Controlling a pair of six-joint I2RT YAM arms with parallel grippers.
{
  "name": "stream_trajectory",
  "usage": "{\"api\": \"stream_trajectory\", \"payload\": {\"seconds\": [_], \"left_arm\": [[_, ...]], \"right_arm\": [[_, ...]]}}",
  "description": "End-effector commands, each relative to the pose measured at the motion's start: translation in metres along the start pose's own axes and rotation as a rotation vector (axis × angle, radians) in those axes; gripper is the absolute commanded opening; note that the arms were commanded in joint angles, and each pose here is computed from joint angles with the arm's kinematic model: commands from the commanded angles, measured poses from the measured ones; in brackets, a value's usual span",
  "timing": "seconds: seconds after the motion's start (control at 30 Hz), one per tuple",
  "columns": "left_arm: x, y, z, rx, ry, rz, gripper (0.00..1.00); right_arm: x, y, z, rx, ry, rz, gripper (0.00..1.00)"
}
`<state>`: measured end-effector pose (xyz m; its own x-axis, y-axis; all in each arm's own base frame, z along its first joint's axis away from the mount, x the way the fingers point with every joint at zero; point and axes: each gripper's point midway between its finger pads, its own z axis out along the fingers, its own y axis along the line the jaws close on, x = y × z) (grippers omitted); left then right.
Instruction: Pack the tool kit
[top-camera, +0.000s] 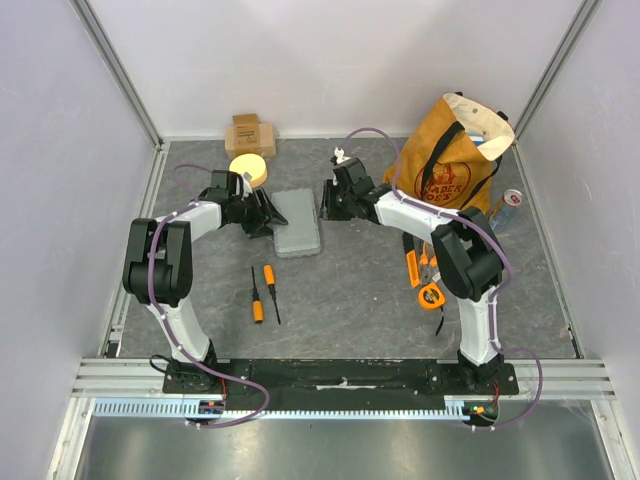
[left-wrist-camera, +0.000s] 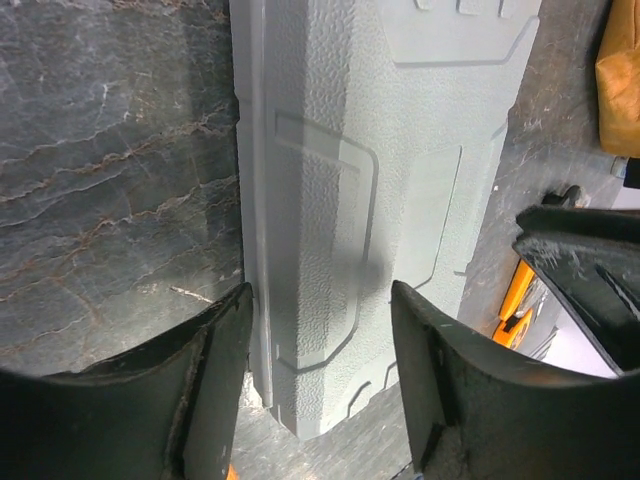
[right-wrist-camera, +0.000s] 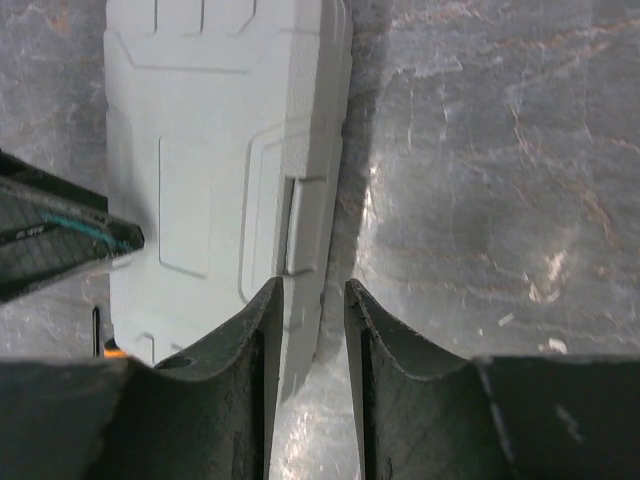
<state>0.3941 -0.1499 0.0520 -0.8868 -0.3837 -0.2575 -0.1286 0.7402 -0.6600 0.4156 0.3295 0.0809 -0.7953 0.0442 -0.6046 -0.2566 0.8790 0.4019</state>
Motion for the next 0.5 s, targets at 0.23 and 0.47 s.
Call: {"api": "stream_trajectory", "payload": {"seconds": [0.23, 0.47], "left_arm": [[-0.004, -0.004, -0.006, 0.001, -0.01, 0.015, 0.48], [0.005, 0.006, -0.003, -0.027, 0.032, 0.028, 0.45]], "right_arm": [[-0.025, 0.007, 0.033, -0.017, -0.052, -0.003, 0.28], [-0.017, 0.005, 0.041, -0.022, -0.028, -0.02, 0.27]]}}
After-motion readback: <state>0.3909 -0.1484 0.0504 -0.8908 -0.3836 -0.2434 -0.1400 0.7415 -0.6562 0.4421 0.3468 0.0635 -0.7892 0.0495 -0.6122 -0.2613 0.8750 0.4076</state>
